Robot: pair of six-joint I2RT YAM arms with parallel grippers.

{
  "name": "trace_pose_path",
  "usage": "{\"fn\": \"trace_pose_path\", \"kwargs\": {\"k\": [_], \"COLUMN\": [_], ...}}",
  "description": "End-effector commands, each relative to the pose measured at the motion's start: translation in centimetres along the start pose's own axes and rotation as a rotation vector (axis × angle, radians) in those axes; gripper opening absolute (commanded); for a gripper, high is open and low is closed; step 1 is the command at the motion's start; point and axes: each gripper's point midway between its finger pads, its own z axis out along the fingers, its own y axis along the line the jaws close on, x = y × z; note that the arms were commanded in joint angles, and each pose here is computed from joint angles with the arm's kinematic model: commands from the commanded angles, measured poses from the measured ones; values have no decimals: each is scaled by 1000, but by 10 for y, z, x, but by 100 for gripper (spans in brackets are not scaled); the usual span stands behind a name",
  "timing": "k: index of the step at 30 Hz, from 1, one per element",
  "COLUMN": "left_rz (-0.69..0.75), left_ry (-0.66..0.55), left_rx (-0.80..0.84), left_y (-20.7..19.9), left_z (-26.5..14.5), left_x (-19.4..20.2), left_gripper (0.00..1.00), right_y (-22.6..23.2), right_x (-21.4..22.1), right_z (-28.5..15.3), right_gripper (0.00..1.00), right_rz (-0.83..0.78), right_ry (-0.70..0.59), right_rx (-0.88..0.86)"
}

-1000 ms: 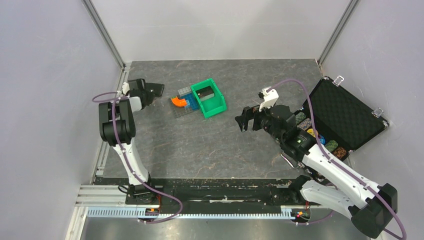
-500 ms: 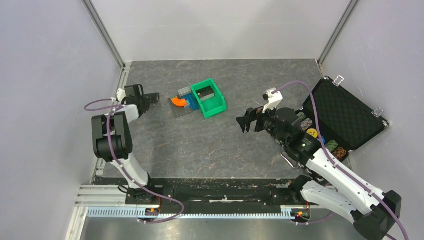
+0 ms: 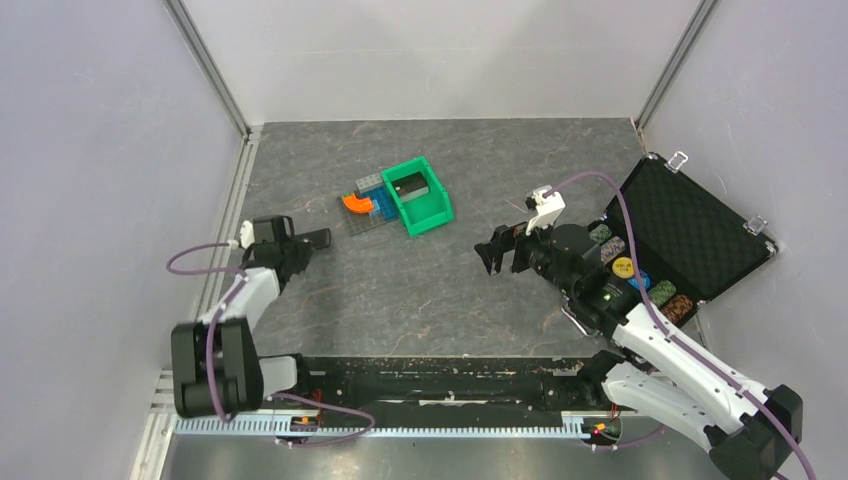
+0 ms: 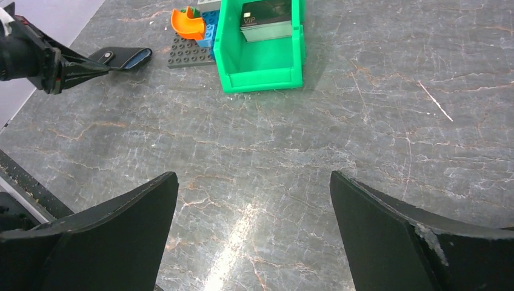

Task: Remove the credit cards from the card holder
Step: Place the card holder at the center of the board, then move the card holder to the center of the board.

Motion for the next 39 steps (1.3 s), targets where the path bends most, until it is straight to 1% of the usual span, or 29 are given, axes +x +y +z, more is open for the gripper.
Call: {"fn": "trace_pose_path", "kwargs": {"k": [1,6,7,11,13,15,16,17,18,20,21,22,24,25,26,27,29,33,35,36,39], "left_rz": [38,137,150,232,287,351,383,398,397,377,363,348,340,330,314,299,256,266,303,360,485], "left_ry": [95,121,148,317,387,423,415,391,336,235,173,122,-11,-69,-137,-185,-242,-247,-232,-202,-31], "left_rx": [51,183,197,234,286,330,327,289,254,216,200,177,154,119,88,59,7,-47,-91,-85,-74], "left_y": [-1,-6,-5,0,-3,-7,-6,0,3,4,2,2,-3,0,2,5,9,3,5,1,-5], "left_z": [-47,-89,-93,-105,-114,-123,-125,-123,-118,-113,-111,-110,-109,-107,-105,-102,-97,-82,-68,-62,-45], "left_x": [42,73,83,130,152,166,166,161,151,133,120,109,82,70,55,44,25,6,0,0,24], "left_gripper": [2,2,2,2,2,2,2,8,18,48,62,69,70,72,72,69,69,72,72,71,71], "right_y": [2,-2,-2,-6,-8,-9,-9,-8,-7,-6,-4,-3,-1,-1,-1,0,0,-1,5,6,5], "right_x": [4,22,26,42,50,56,58,59,60,61,60,60,57,56,55,54,54,52,52,52,51], "right_z": [0,-1,-2,-3,-4,-4,-5,-5,-5,-4,-4,-4,-3,-4,-4,-4,-5,-6,-7,-8,-8], "right_gripper": [99,99,99,99,99,99,99,99,96,96,95,95,95,95,94,94,95,94,94,94,94], "right_rz": [0,15,18,30,33,39,41,44,48,55,60,62,67,68,72,73,70,49,45,41,17], "right_ry": [-14,7,10,29,49,67,75,80,84,88,88,89,86,84,81,78,74,66,72,71,67], "right_rx": [-24,-23,-27,-23,-16,-15,-17,-19,-22,-30,-37,-41,-45,-46,-47,-47,-49,-53,-84,-90,-95]}}
